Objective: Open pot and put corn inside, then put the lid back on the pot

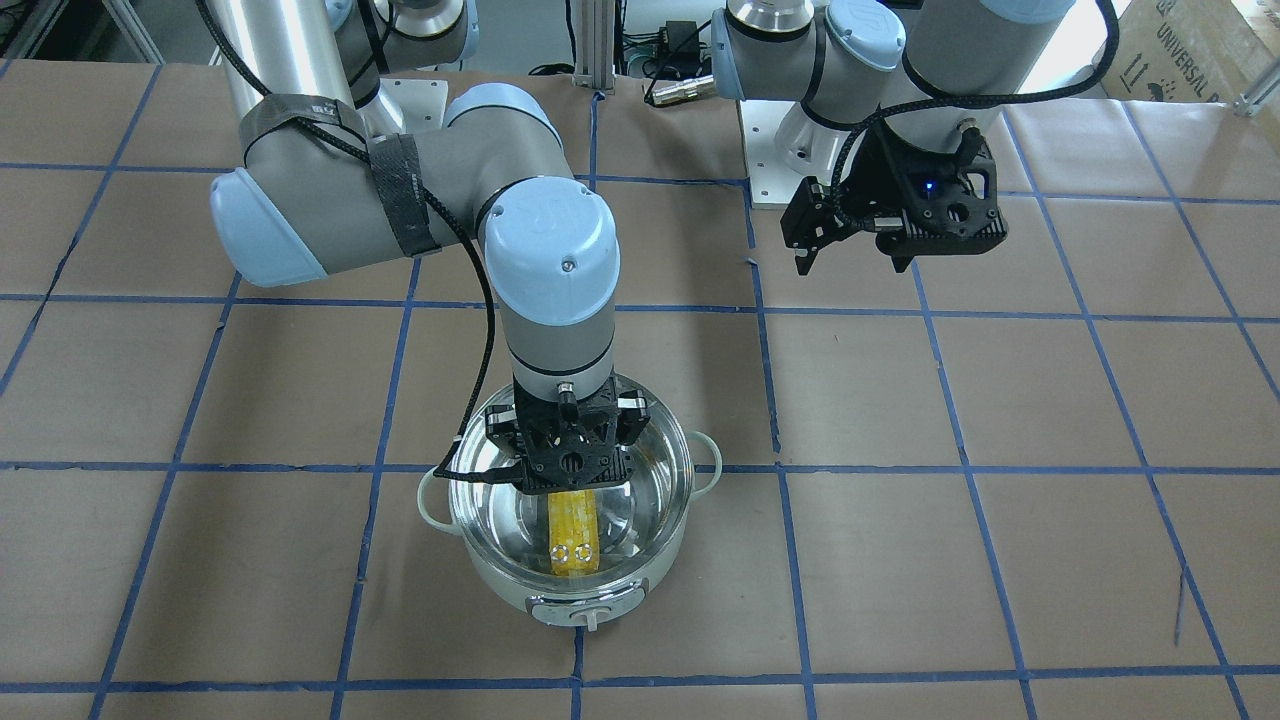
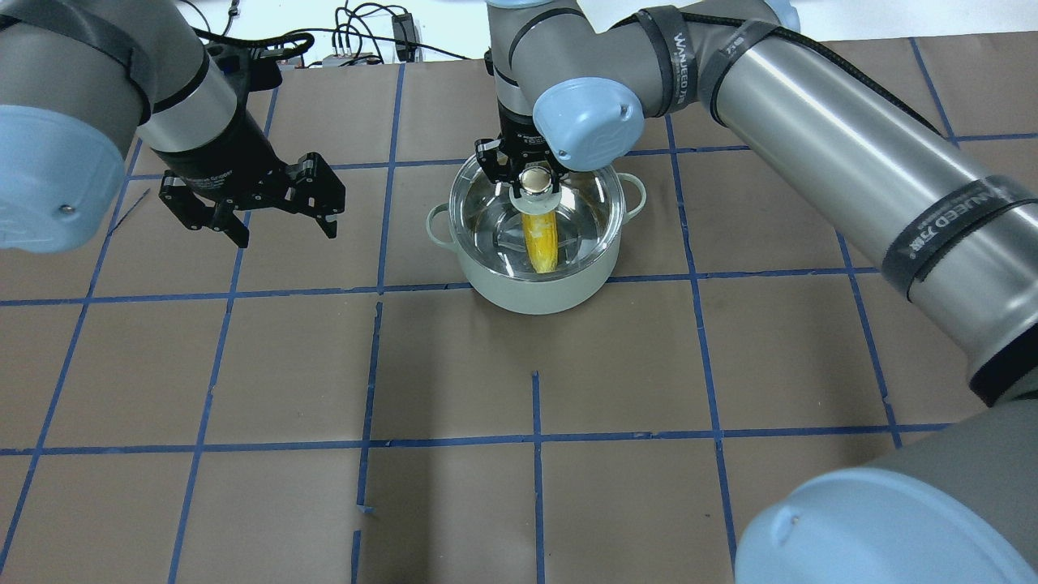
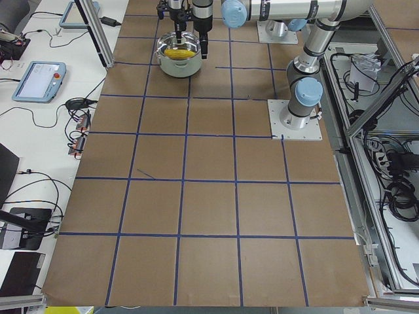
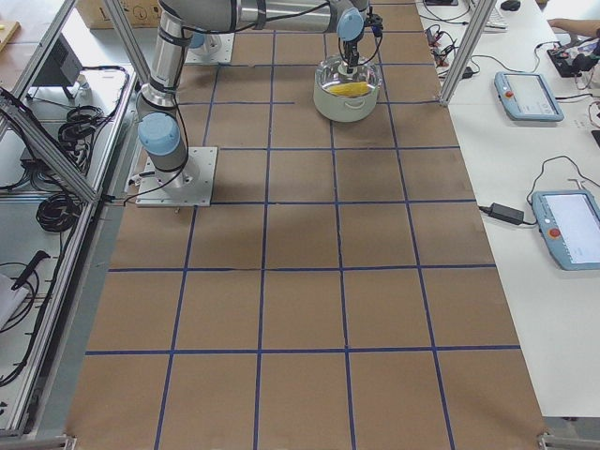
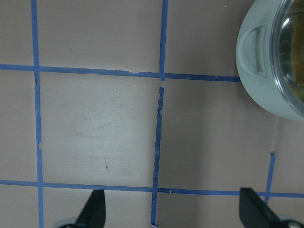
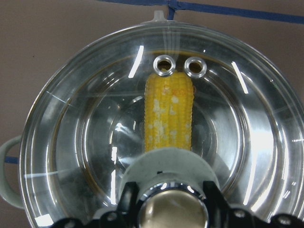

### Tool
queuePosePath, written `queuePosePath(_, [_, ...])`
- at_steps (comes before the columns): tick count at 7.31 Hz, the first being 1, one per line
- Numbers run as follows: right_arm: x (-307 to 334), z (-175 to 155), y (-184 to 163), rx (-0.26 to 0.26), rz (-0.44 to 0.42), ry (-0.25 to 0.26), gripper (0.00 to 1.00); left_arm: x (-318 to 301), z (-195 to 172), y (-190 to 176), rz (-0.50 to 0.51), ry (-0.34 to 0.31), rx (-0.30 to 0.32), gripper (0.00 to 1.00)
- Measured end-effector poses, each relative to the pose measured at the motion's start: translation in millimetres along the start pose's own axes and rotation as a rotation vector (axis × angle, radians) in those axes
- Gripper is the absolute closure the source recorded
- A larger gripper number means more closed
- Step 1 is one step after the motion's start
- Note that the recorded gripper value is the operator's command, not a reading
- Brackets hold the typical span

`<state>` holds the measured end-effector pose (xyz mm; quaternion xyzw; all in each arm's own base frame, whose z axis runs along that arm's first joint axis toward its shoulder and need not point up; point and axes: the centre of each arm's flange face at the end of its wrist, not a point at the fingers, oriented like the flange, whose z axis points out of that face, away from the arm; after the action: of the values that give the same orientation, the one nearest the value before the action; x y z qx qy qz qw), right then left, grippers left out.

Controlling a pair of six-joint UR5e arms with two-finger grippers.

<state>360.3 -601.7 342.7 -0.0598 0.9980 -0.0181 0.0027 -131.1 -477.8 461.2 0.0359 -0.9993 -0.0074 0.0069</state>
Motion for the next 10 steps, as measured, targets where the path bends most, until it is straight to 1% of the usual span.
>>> queuePosePath(1, [0.5, 0.4, -0.1, -0.002, 0.002, 0.001, 0.25, -0.2, -1.1, -0.7, -0.002, -0.002, 0.003, 0.0])
queuePosePath(2, [1.1, -0.6, -0.8, 0.0, 0.006, 0.001, 0.1, -0.5, -1.5, -0.9, -0.004, -0.003, 0.003, 0.0])
queuePosePath(3, [1.6, -3.7, -2.5, 0.007, 0.011, 0.0, 0.01, -0.7, -1.3, -1.3, -0.005, -0.002, 0.003, 0.0])
queuePosePath(5, [16.4, -15.2, -11.3, 0.027, 0.031, -0.004, 0.0, -1.0, -0.4, -2.2, -0.009, -0.002, 0.001, 0.0])
queuePosePath(6, [45.3, -29.5, -22.3, 0.022, 0.056, -0.014, 0.0, -1.3, 0.2, -1.8, -0.01, -0.002, -0.002, 0.0])
queuePosePath(8, [117.2, -62.2, -29.5, -0.026, 0.055, -0.048, 0.0, -2.6, 1.7, 1.1, -0.012, -0.008, -0.008, 0.0])
queuePosePath(9, [148.6, -83.3, -17.3, -0.055, 0.05, -0.05, 0.0, -3.3, 5.2, 1.5, -0.012, -0.013, -0.017, 0.0])
queuePosePath(10, [172.6, -111.0, 8.4, -0.097, 0.049, -0.048, 0.0, -3.8, 8.2, 1.8, -0.013, -0.013, -0.024, 0.0])
